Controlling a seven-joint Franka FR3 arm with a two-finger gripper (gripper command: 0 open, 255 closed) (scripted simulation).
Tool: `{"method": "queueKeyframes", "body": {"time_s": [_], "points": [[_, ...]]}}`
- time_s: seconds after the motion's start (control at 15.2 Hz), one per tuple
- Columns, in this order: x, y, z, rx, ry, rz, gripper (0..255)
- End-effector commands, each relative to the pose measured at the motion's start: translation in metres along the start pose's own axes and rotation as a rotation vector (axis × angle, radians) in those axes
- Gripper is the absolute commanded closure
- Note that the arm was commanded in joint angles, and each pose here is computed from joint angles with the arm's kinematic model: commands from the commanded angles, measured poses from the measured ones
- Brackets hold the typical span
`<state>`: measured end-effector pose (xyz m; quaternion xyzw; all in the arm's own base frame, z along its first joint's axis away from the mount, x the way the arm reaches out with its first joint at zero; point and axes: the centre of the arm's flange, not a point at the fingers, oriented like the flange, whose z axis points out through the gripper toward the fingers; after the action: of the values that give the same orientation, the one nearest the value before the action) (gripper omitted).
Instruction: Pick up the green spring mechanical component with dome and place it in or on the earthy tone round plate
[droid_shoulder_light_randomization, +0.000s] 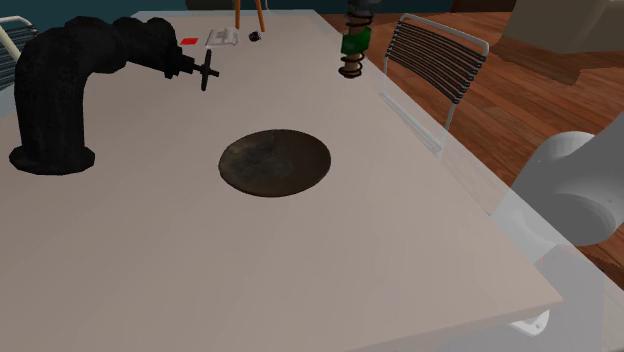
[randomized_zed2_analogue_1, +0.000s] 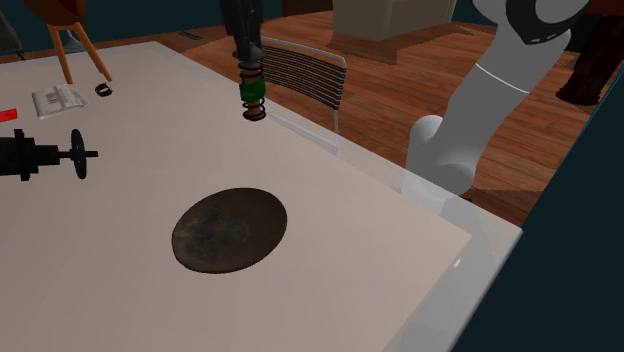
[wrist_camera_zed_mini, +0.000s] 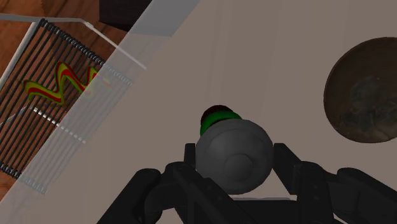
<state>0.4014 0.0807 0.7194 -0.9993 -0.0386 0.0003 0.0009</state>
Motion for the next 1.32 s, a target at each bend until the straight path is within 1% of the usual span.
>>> {"method": "queueKeyframes", "body": {"time_s": [0.0,0.2,1.25], "points": [[0.0,-0.001,-0.011,0.0,0.0,0.0,255],[0.0,-0.001,-0.027,0.0,0.0,0.0,255],[-0.019,-0.205,-0.078,0.0,0.0,0.0,255]]}}
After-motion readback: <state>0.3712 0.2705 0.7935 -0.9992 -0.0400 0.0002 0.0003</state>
